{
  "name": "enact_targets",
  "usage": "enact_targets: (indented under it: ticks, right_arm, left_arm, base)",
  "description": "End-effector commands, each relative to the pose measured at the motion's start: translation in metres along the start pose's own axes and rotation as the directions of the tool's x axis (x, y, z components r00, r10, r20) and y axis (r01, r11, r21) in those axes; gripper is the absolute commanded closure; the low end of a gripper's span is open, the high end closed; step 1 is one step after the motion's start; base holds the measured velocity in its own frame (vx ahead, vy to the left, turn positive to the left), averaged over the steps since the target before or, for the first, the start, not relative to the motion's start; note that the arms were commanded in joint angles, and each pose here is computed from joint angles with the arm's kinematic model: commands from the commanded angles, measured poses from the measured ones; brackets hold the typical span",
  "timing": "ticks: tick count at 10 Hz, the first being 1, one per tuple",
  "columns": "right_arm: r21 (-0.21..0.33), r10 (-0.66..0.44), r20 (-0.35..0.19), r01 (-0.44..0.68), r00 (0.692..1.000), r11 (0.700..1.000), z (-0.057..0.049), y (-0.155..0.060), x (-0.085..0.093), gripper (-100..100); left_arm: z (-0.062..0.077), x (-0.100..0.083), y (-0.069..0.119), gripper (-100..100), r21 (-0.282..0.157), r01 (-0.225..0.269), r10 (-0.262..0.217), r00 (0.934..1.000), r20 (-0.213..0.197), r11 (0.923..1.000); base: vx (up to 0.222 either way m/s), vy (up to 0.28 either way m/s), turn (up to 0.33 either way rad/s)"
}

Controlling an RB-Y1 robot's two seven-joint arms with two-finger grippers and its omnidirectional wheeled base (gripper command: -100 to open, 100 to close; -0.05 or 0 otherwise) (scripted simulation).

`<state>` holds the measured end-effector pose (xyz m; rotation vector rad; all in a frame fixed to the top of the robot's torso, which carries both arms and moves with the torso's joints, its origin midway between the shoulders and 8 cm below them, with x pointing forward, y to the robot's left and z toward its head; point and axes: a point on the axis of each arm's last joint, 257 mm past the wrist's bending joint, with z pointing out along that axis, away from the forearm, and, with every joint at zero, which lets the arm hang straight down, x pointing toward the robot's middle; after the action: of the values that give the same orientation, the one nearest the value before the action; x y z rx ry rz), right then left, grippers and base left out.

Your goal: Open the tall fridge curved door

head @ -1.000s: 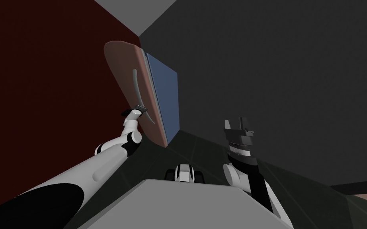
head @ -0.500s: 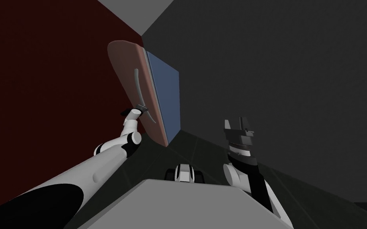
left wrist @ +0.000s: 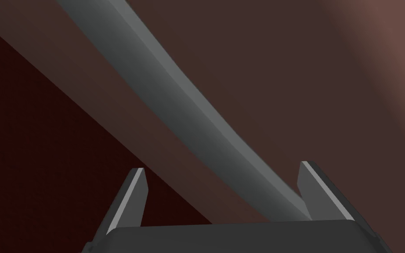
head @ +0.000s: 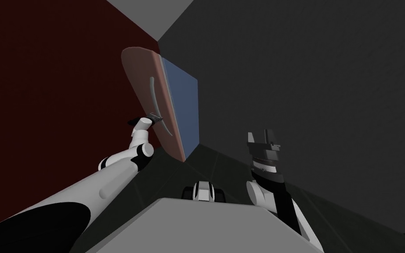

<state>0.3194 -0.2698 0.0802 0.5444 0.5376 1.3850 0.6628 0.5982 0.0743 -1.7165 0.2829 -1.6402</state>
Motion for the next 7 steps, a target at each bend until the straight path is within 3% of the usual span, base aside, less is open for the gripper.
enact_targets:
  ticks: [1, 6, 7]
  right_arm:
    - [0.000, 0.000, 0.000, 0.000, 1.000, 1.000, 0.000, 0.000, 0.000, 0]
    - [0.000, 0.000, 0.000, 0.000, 1.000, 1.000, 0.000, 0.000, 0.000, 0]
    - [0.000, 0.000, 0.000, 0.000, 1.000, 1.000, 0.000, 0.000, 0.000, 0]
  left_arm:
    - [0.001, 0.004, -0.013, -100, -0.017, 0.016, -0.016, 0.9999, 0.001, 0.9997]
    - [0.000, 0.007, -0.024, -100, -0.033, 0.028, -0.028, 0.9996, 0.005, 0.9991]
    - [0.000, 0.007, -0.024, 100, -0.032, 0.028, -0.028, 0.9996, 0.004, 0.9991]
  base:
    - [0.024, -0.040, 0.033]
    - [0.013, -0.028, 0.022]
    - [0.000, 0.000, 0.000]
